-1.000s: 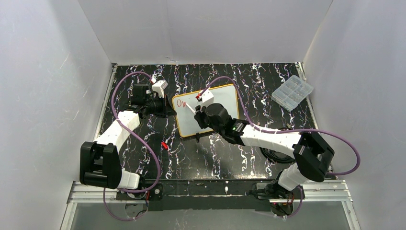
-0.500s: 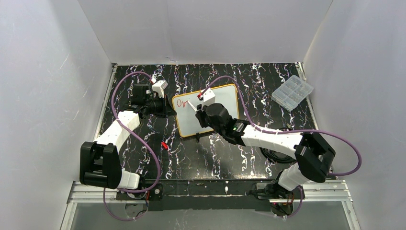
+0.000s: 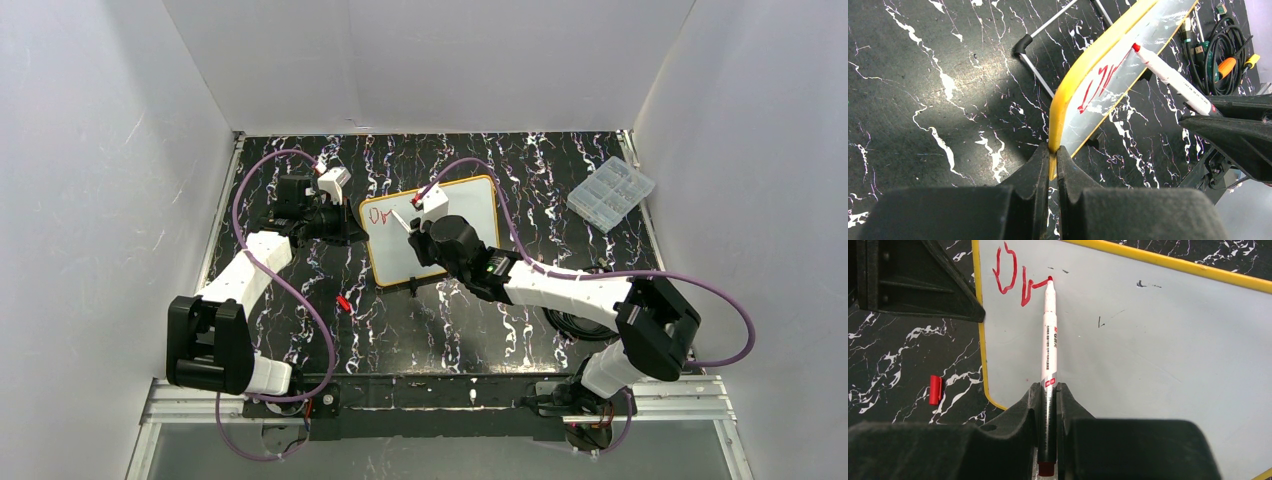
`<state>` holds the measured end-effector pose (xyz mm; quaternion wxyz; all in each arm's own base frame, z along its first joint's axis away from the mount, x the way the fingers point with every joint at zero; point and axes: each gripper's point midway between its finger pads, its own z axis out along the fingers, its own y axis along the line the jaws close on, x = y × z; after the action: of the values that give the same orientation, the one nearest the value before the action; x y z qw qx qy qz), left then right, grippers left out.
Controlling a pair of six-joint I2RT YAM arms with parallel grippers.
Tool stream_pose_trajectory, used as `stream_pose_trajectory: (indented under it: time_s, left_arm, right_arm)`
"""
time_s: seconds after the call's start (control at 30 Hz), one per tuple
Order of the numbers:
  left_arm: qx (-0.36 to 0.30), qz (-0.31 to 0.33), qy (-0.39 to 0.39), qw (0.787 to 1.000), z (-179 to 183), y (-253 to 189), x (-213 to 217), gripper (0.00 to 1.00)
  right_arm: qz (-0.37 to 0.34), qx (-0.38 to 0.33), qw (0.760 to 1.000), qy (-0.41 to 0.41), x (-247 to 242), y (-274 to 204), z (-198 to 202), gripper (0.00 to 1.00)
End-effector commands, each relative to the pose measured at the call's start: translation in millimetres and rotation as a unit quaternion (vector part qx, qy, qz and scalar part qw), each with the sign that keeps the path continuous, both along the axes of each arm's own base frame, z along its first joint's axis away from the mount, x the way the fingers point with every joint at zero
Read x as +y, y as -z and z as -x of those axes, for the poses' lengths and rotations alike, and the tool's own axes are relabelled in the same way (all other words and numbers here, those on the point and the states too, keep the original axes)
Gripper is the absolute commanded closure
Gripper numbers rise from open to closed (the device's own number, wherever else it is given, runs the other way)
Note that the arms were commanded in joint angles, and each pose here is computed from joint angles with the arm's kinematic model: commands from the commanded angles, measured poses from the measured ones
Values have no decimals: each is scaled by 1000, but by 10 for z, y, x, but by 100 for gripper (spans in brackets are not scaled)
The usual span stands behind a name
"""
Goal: Write a sentence on the whiteboard
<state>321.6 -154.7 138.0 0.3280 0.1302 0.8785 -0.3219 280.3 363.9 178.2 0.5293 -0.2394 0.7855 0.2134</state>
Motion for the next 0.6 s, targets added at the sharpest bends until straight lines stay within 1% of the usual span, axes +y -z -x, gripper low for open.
stream_pose_trajectory:
  time_s: [0.0,0.57]
  left_arm:
    - [4,9,25,1000,138,-104,-87,100]
    - [4,10,26,1000,143,-107,-96,100]
  right_arm:
    - [-34,-32,999,2,111,-278,-110,99]
    - [-22,-23,999,-16,140,-178,-49,99]
